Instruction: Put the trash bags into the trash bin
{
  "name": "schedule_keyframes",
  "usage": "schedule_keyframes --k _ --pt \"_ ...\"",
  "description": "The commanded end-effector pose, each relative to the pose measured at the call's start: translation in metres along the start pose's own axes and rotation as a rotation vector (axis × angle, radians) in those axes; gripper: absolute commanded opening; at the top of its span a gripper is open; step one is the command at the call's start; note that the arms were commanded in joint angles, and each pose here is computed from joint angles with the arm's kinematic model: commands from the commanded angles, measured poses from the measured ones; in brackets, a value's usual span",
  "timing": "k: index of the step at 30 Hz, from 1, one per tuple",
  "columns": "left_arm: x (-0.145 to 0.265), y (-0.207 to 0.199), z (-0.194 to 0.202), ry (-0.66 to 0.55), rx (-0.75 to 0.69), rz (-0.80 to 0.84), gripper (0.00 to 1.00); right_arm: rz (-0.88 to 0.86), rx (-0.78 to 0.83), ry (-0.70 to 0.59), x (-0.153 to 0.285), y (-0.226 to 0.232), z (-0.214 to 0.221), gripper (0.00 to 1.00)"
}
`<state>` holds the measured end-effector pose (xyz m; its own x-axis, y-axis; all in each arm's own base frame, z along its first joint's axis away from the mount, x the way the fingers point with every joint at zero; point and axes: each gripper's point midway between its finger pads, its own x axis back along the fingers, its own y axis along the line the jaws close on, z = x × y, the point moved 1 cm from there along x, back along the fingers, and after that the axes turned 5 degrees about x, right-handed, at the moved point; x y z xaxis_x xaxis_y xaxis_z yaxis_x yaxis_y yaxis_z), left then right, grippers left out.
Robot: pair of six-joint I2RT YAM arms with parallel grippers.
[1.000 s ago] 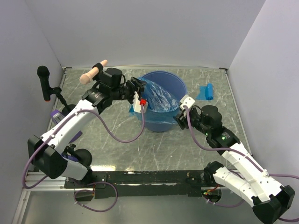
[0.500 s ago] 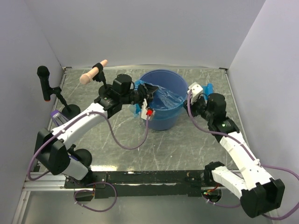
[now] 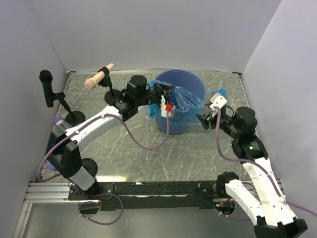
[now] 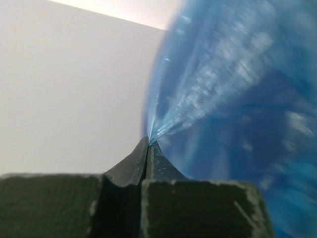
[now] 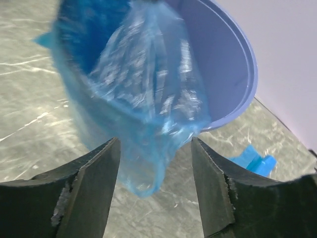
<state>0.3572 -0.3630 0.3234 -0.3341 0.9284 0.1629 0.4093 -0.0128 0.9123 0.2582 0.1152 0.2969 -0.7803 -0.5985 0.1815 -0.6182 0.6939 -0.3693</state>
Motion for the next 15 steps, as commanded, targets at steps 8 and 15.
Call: schedule_keyframes --k 8,15 --pt "-0.009 0.071 -0.021 -0.063 0.247 -0.170 0.01 -0.137 0.038 -0.058 -0.015 0.025 -0.026 0.76" --pt "-0.015 0.077 -0.018 -0.058 0.335 -0.197 0.02 -0.015 -0.002 -0.050 -0.040 0.003 -0.040 0.98"
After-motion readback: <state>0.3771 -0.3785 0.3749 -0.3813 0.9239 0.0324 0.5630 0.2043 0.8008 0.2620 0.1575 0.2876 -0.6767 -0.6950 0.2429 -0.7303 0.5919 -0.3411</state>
